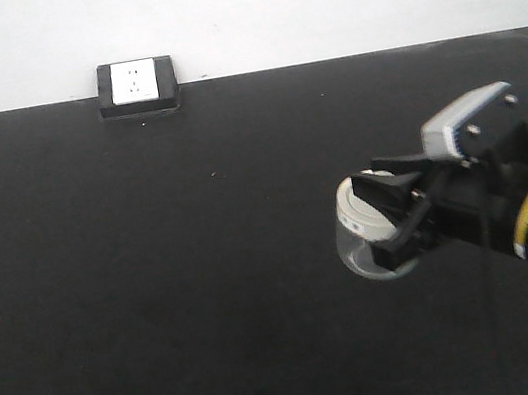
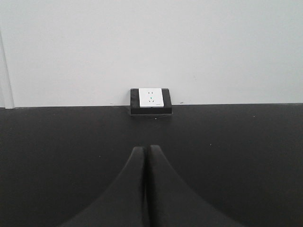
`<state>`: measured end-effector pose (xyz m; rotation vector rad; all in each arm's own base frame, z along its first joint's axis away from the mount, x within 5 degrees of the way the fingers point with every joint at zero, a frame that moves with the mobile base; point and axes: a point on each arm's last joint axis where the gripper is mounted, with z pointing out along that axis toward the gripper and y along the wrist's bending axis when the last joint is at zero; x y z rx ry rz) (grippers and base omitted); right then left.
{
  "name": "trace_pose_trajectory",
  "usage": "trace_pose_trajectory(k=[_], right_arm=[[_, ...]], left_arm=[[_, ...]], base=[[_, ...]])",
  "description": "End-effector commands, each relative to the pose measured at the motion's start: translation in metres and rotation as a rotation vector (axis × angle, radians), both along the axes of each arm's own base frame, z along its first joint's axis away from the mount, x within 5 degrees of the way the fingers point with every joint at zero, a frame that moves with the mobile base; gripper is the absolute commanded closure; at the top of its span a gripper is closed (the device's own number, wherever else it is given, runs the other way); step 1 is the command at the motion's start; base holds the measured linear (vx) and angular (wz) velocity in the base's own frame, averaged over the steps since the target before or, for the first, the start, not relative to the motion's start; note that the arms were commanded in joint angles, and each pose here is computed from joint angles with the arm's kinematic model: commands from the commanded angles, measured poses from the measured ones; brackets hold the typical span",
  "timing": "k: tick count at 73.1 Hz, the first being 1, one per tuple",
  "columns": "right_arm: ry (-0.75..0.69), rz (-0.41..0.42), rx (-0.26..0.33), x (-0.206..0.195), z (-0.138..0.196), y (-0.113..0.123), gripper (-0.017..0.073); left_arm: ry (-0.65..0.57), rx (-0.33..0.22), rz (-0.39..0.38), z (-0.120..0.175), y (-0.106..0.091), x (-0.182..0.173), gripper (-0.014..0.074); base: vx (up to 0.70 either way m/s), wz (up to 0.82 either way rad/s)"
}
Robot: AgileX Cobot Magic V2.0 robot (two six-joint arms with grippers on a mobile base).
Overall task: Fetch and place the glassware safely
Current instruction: 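Lower the held jar onto the black counter with the right gripper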
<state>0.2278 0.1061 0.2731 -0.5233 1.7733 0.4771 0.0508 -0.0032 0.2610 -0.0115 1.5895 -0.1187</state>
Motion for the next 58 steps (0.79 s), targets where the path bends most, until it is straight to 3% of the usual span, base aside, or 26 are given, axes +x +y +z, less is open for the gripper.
trace_pose_trajectory(k=[1,7,17,24,49,58], right_arm=[[-0.113,0.036,0.081,0.026,0.015,0.013,0.0560],[-0.131,0.063,0.095,0.044,0.007,0.021,0.0560],[-0.146,0.100,0.068,0.064,-0.013,0.031,0.0560],[-0.119,0.110,0.092,0.075,-0.032,0.036,0.0560],[-0.113,0.189,0.154,0.089,-0.080,0.049,0.0549],[-0.142,0.210,0.136,0.090,-0.088,0.050,0.0543]], left_arm=[[-0.088,-0.023,-0.012,0.014,-0.001,-0.001,0.0601],[-0.088,-0.023,-0.012,0.014,-0.001,-0.001,0.0601],[-0.088,-0.023,-0.012,0.014,-0.001,-0.001,0.0601],[-0.088,-0.023,-0.012,0.014,-0.001,-0.001,0.0601],[-0.088,-0.023,-0.012,0.014,-0.001,-0.001,0.0601],[-0.088,-0.023,-0.012,0.014,-0.001,-0.001,0.0601]], base=[[0.00,0.00],[0.00,0.00],[0.00,0.00],[0.00,0.00],[0.00,0.00],[0.00,0.00]])
